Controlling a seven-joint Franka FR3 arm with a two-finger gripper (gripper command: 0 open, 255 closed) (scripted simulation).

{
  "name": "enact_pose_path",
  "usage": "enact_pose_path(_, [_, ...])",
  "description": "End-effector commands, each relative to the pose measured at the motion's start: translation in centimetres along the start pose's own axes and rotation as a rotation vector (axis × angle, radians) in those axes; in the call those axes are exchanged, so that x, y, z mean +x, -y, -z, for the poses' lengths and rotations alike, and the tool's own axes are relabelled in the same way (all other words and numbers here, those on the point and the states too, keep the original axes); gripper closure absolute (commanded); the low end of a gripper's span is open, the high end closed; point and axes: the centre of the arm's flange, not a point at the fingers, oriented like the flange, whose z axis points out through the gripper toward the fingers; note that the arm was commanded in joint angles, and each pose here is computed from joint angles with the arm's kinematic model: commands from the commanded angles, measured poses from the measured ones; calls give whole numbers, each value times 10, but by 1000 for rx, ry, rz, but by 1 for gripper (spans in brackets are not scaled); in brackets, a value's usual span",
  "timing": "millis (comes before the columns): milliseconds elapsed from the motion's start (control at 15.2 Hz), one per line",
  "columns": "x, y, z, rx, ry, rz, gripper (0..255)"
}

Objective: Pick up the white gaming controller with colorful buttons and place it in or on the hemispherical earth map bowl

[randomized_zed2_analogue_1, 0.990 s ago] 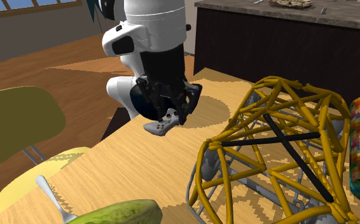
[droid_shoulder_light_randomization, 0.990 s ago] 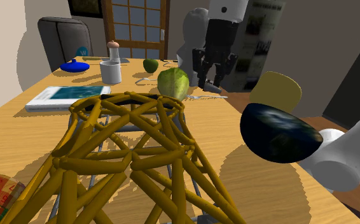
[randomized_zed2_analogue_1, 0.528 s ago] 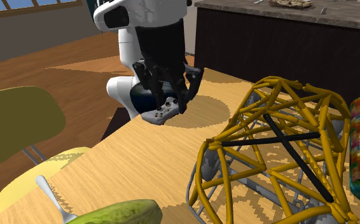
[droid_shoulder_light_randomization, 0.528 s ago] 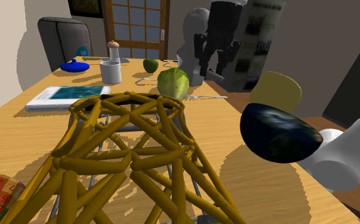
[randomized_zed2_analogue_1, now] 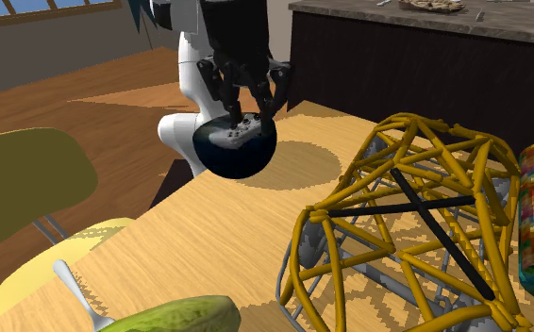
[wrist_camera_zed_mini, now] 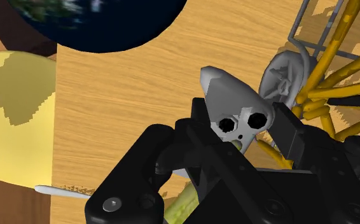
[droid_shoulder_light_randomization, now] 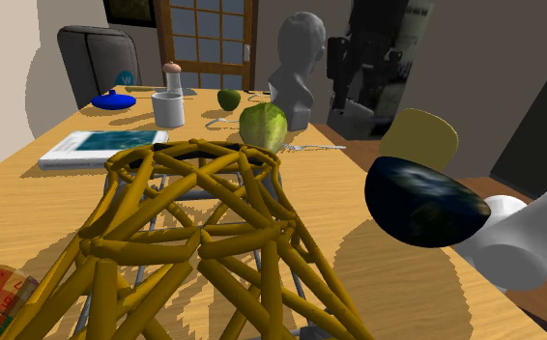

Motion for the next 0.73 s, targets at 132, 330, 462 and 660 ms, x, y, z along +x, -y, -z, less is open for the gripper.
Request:
enact_pose_path(132, [-42, -32, 4, 0, 1, 0, 255])
enact_pose_path(330, [-75, -55, 8, 0, 1, 0, 255])
enact_pose_path(462, [-96, -70, 10, 0, 1, 0, 255])
enact_pose_path(660, [-128, -92, 13, 0, 1, 0, 255])
